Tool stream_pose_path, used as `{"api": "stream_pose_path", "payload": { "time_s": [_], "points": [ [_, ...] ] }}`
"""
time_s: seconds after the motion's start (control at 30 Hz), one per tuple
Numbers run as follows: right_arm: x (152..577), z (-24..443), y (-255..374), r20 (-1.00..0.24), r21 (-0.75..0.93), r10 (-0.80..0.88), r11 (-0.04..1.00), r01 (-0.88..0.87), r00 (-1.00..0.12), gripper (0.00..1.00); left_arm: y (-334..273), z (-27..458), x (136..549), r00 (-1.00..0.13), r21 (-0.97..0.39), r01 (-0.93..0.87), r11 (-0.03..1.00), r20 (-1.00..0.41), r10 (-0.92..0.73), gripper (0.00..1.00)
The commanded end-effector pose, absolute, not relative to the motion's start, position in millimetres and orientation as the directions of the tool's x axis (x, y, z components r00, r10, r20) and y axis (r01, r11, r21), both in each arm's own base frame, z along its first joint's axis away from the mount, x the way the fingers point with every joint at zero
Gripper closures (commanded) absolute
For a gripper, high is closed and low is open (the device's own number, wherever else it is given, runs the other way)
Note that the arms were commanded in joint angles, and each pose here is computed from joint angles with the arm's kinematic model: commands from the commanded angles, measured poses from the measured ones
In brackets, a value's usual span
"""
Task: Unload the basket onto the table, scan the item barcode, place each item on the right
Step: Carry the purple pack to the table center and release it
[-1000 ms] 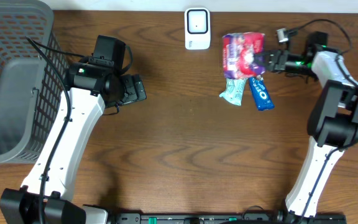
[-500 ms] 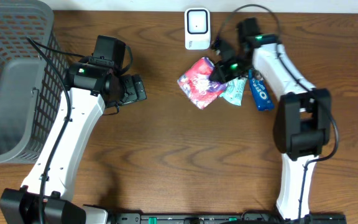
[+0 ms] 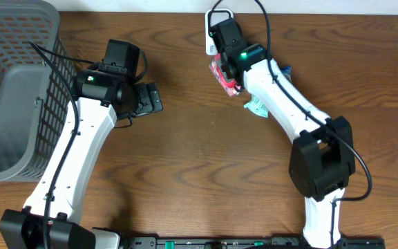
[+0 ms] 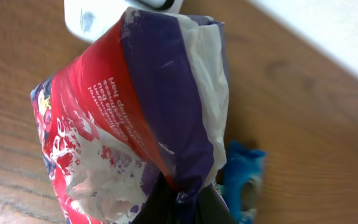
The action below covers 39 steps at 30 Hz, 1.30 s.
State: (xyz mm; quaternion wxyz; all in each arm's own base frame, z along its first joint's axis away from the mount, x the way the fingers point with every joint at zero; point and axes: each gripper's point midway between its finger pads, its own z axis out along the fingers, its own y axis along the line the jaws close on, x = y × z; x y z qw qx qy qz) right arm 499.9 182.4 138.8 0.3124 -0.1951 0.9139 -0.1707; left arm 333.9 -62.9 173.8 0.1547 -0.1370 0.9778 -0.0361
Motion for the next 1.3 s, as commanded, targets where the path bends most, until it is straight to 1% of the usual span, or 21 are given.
{"api": "stream_pose_path", "payload": {
  "time_s": [0.0, 0.1, 0.2, 0.3, 0.37, 0.47, 0.53, 0.67, 0.7, 0.73, 0.83, 0.87, 0.93, 0.97, 1.0, 1.13, 1.23, 1.27],
  "points": [
    [499, 167, 176, -0.534, -0.537, -0.466, 0.831, -0.142, -0.706, 0.99, -60, 172, 333, -0.918, -0.094, -0.249, 0.964, -0.293, -0.266, 0.02],
    [494, 166, 182, -0.523, -0.547, -0.480, 0.823, -0.155, -0.704, 0.99, -60, 172, 333, -0.919, -0.094, -0.248, 0.964, -0.293, -0.265, 0.02],
    [492, 162, 178, -0.519, -0.561, -0.464, 0.819, -0.123, -0.718, 0.99, -60, 172, 333, -0.918, -0.094, -0.248, 0.964, -0.293, -0.265, 0.02],
    [489, 145, 176, -0.491, -0.577, -0.462, 0.808, -0.122, -0.739, 0.99, -60, 172, 333, -0.918, -0.094, -0.249, 0.964, -0.293, -0.266, 0.02],
    [484, 126, 177, -0.476, -0.562, -0.434, 0.819, -0.115, -0.764, 0.99, -60, 172, 333, -0.919, -0.094, -0.248, 0.964, -0.293, -0.265, 0.02],
    [475, 106, 197, -0.457, -0.483, -0.438, 0.853, -0.198, -0.774, 0.99, -60, 172, 333, -0.919, -0.094, -0.248, 0.964, -0.293, -0.265, 0.02],
    [471, 101, 213, -0.460, -0.429, -0.441, 0.870, -0.242, -0.770, 0.99, -60, 172, 333, -0.918, -0.094, -0.249, 0.964, -0.293, -0.266, 0.02],
    [463, 97, 225, -0.453, -0.432, -0.457, 0.864, -0.260, -0.766, 0.99, -60, 172, 333, -0.918, -0.094, -0.249, 0.964, -0.293, -0.266, 0.02],
    [461, 95, 227, -0.445, -0.433, -0.463, 0.861, -0.268, -0.767, 0.98, -60, 172, 333, -0.919, -0.094, -0.248, 0.964, -0.293, -0.265, 0.02],
    [454, 90, 236, -0.432, -0.404, -0.471, 0.864, -0.302, -0.769, 0.90, -60, 172, 333, -0.918, -0.094, -0.249, 0.964, -0.293, -0.266, 0.02],
    [438, 80, 265, -0.423, -0.275, -0.474, 0.879, -0.389, -0.773, 0.81, -60, 172, 333, -0.918, -0.094, -0.249, 0.964, -0.293, -0.266, 0.02],
    [433, 78, 276, -0.424, -0.221, -0.462, 0.887, -0.406, -0.779, 0.76, -60, 172, 333, -0.918, -0.094, -0.249, 0.964, -0.293, -0.266, 0.02],
    [426, 76, 291, -0.429, -0.135, -0.442, 0.894, -0.428, -0.788, 0.62, -60, 172, 333, -0.918, -0.094, -0.249, 0.964, -0.293, -0.266, 0.02],
    [424, 76, 297, -0.431, -0.104, -0.432, 0.896, -0.432, -0.792, 0.53, -60, 172, 333, -0.918, -0.094, -0.249, 0.964, -0.293, -0.266, 0.02],
    [422, 76, 301, -0.432, -0.070, -0.418, 0.899, -0.433, -0.799, 0.48, -60, 172, 333, -0.918, -0.094, -0.249, 0.964, -0.293, -0.266, 0.02],
    [419, 88, 317, -0.440, 0.058, -0.376, 0.894, -0.444, -0.815, 0.46, -60, 172, 333, -0.918, -0.094, -0.248, 0.964, -0.293, -0.265, 0.02],
    [425, 114, 323, -0.469, 0.133, -0.349, 0.880, -0.456, -0.811, 0.40, -60, 172, 333, -0.918, -0.094, -0.249, 0.964, -0.293, -0.266, 0.02],
    [432, 130, 319, -0.490, 0.140, -0.329, 0.884, -0.445, -0.807, 0.37, -60, 172, 333, -0.918, -0.094, -0.249, 0.964, -0.293, -0.266, 0.02]
  ]
}}
